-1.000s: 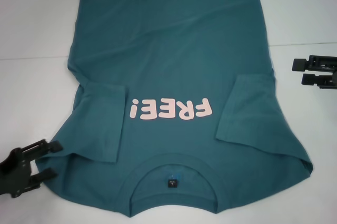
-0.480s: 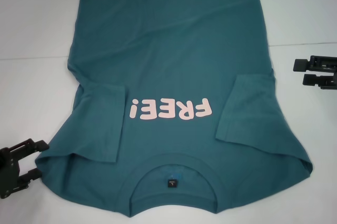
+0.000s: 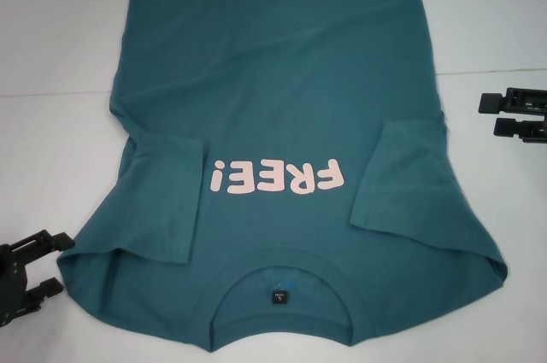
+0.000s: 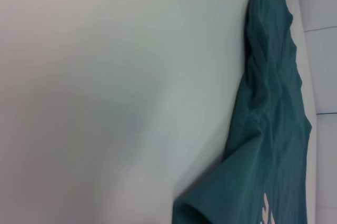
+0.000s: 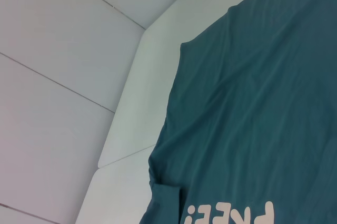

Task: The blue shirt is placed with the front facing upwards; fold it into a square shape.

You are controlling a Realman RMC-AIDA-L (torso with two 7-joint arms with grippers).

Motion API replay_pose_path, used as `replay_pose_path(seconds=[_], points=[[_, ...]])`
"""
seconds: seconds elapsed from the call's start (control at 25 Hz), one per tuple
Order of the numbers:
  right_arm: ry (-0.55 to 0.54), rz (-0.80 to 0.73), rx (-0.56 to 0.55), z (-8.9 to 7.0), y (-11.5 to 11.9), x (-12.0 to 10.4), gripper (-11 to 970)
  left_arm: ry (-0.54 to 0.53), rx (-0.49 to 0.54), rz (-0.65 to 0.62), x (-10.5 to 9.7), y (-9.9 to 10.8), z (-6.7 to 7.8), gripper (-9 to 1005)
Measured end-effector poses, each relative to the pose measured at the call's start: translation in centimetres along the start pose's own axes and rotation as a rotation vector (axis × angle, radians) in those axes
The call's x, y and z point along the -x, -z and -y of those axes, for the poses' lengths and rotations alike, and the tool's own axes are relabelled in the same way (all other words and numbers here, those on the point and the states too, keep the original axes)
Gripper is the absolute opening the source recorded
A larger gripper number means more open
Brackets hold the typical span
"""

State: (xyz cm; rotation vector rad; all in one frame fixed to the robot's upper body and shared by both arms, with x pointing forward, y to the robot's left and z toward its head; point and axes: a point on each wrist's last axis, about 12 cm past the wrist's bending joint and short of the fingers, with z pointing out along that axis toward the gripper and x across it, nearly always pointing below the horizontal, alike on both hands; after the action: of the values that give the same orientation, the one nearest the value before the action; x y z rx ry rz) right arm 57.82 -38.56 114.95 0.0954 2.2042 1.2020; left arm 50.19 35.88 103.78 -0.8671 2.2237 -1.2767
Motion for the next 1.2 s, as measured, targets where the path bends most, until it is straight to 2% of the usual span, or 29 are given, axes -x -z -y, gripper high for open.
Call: replay_pose_path(seconds=[1.2], points=[[-0.004,0.006,0.001,0.04,0.16,0.03,816,-0.002,0.007,-0.029,-0.51,-0.69,0.1,826]])
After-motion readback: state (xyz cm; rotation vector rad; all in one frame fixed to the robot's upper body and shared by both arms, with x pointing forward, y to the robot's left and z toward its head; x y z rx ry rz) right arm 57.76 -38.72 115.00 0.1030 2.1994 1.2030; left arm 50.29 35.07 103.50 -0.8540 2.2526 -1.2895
